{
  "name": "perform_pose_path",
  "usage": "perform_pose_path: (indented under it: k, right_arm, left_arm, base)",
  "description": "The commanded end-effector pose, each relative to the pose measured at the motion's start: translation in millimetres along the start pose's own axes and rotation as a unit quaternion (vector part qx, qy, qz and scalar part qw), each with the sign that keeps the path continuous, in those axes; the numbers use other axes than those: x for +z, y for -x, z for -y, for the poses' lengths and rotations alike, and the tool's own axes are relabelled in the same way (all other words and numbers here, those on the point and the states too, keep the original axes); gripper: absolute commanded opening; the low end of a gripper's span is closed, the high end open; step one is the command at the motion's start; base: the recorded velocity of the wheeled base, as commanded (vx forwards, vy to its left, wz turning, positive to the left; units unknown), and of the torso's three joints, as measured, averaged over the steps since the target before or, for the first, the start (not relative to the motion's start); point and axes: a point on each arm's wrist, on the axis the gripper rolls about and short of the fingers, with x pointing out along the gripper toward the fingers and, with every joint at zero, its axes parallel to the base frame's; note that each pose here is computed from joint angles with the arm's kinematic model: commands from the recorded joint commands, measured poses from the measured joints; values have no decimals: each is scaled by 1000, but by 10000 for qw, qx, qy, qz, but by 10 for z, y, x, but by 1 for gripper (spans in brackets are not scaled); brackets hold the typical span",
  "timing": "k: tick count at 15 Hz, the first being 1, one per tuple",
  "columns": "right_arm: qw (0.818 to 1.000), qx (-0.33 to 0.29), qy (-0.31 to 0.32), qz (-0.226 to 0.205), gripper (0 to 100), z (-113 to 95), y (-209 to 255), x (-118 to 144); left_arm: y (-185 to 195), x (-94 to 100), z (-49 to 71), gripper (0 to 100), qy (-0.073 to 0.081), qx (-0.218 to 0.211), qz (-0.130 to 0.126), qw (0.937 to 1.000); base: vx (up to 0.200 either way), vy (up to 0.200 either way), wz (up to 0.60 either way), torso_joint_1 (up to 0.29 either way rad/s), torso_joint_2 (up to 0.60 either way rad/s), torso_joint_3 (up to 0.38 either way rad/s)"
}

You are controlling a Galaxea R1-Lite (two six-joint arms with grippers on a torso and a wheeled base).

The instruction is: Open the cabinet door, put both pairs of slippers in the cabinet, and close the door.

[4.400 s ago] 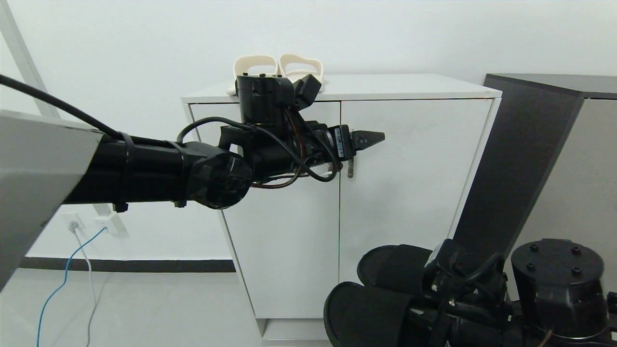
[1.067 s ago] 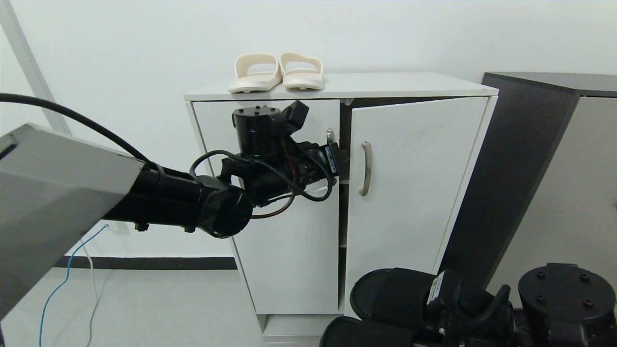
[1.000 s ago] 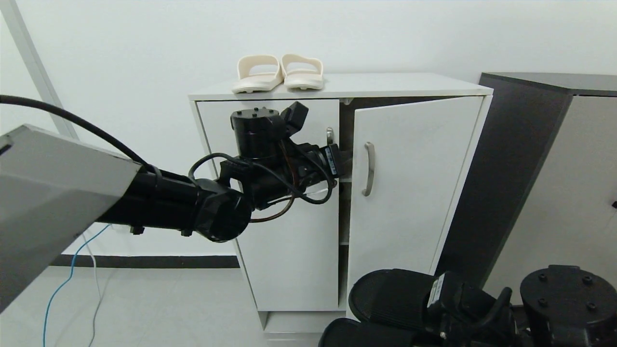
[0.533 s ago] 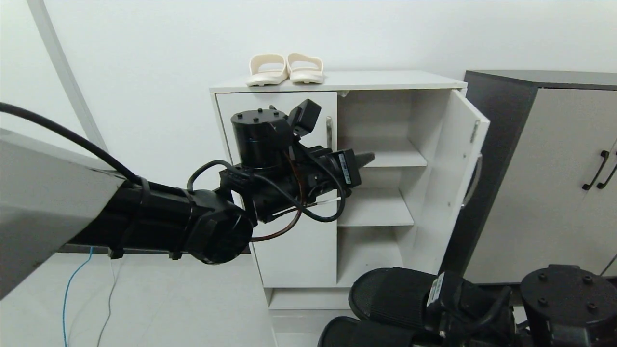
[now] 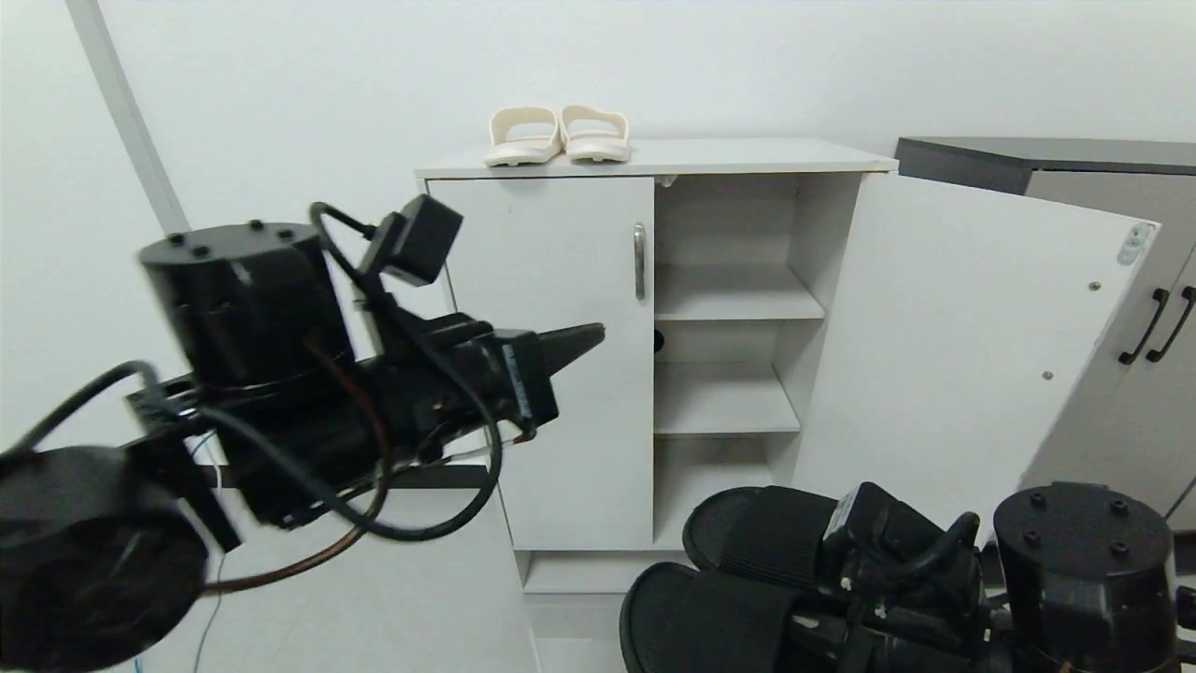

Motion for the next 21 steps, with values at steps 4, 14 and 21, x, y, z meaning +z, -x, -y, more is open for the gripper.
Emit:
perform_pose_path:
  k: [4, 14, 21]
  right_arm:
    - [9999, -80, -72, -102, 0, 50, -51, -47]
    - [9999, -125, -71, -91, 0, 69, -86, -57]
    - [9999, -111, -65, -82, 0, 62, -122, -66]
  left_arm:
    - [1795, -407, 122, 0, -656, 1856, 120, 9804]
    - [2811, -1430, 295, 0, -1005, 4156, 777, 9006]
    - [2767, -1700, 217, 0, -1442, 3784, 475, 9131]
  base:
    - [0, 0, 0, 0, 0, 0]
    - [0, 0, 0, 0, 0, 0]
    - [0, 0, 0, 0, 0, 0]
